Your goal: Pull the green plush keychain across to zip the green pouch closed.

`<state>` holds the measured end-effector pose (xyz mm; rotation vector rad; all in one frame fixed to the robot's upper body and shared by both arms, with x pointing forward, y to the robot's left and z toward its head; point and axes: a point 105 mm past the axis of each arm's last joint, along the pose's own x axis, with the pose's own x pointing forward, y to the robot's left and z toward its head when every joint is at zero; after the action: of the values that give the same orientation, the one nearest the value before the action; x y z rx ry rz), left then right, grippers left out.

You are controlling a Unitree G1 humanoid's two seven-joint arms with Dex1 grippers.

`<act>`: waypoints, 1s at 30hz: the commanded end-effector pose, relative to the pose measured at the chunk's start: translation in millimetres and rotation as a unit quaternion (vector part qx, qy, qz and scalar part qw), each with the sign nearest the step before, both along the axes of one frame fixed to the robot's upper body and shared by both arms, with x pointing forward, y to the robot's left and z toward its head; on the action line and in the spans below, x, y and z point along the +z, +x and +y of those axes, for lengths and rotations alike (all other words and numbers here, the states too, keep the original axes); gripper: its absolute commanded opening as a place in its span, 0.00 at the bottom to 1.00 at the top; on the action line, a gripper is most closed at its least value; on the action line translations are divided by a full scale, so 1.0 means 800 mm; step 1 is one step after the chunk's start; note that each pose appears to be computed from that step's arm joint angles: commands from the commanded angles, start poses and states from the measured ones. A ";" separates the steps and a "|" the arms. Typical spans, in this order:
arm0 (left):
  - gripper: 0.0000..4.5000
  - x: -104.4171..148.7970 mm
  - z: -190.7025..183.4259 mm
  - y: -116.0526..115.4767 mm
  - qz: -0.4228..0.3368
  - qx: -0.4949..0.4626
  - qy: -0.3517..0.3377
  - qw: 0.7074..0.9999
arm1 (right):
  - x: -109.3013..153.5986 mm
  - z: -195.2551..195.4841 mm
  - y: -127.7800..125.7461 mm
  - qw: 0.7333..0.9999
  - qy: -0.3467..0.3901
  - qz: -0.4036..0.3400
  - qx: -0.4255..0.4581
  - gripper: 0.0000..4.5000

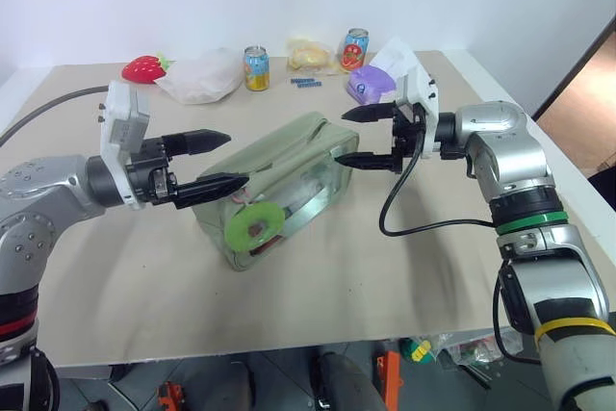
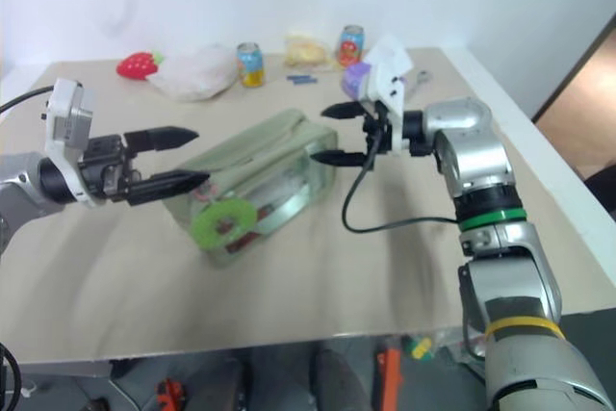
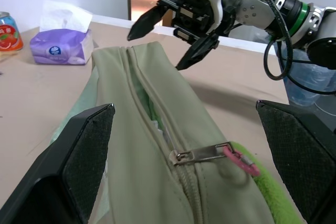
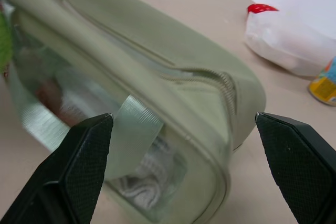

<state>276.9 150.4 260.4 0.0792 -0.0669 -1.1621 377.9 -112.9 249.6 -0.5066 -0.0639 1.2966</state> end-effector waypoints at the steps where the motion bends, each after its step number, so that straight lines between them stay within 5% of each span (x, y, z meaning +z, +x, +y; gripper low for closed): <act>1: 1.00 0.013 0.003 -0.005 -0.025 0.005 -0.006 1.000 | 0.037 0.003 0.002 0.999 0.016 -0.043 0.004 1.00; 6: 1.00 0.015 0.002 -0.006 -0.027 0.008 -0.004 1.000 | 0.024 0.016 0.009 0.999 0.019 -0.030 0.013 1.00; 20: 1.00 0.019 -0.002 -0.005 -0.028 0.012 -0.007 1.000 | 0.011 0.009 0.007 0.999 0.027 -0.019 0.012 0.01; 30: 1.00 0.017 0.000 0.007 -0.028 0.018 -0.008 0.999 | 0.043 0.002 -0.024 0.998 0.033 -0.046 0.020 0.01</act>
<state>282.7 148.8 265.8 0.0786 -0.0811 -1.1296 369.5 -110.1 256.6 -0.5068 -0.0917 1.3062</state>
